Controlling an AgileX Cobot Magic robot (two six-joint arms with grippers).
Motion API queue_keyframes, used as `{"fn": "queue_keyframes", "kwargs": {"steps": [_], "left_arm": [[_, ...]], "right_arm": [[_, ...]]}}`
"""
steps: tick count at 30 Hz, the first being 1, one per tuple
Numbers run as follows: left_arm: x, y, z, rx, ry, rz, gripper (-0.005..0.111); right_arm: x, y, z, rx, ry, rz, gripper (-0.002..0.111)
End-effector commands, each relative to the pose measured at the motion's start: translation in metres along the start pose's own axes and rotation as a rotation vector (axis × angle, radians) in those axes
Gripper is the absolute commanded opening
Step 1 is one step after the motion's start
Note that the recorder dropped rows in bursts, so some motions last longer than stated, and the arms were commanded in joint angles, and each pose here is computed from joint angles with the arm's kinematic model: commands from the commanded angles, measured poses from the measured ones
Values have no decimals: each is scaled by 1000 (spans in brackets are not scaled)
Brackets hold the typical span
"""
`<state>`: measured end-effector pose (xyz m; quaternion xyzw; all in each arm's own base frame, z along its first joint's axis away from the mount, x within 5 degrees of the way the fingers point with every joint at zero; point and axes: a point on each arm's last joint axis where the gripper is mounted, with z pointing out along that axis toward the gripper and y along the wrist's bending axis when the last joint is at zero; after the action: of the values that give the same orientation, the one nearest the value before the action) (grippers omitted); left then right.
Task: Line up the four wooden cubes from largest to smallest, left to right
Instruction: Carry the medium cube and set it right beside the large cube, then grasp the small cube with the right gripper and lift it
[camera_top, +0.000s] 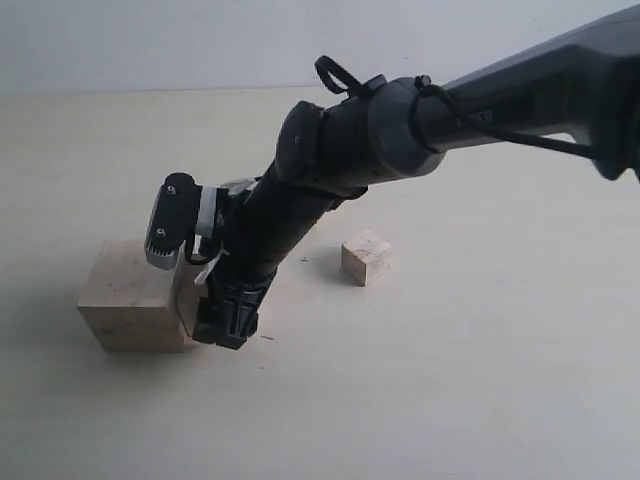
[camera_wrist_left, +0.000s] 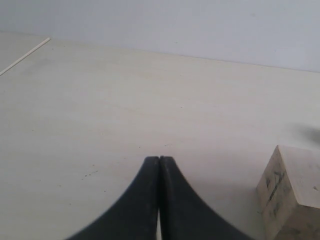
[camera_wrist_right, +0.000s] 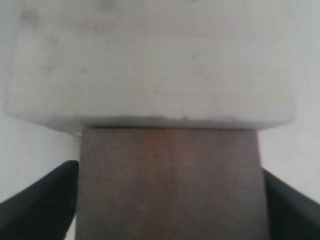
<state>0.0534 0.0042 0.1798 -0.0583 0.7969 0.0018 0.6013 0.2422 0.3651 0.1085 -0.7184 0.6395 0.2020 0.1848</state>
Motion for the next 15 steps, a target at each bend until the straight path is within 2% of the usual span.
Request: {"fn": "queue_keyframes", "kwargs": {"steps": [1, 5, 9, 12, 15], "left_arm": [[-1, 0, -1, 6, -15, 4, 0], [-1, 0, -1, 6, -15, 4, 0], [-1, 0, -1, 6, -15, 4, 0], [-1, 0, -1, 6, -15, 4, 0], [-1, 0, -1, 6, -15, 4, 0]], "right_arm": [[-11, 1, -17, 25, -32, 22, 97], [-32, 0, -69, 130, -67, 50, 102], [-43, -5, -142, 336, -81, 66, 102], [-33, -23, -185, 496, -120, 161, 102], [-12, -46, -198, 559, -139, 288, 102]]}}
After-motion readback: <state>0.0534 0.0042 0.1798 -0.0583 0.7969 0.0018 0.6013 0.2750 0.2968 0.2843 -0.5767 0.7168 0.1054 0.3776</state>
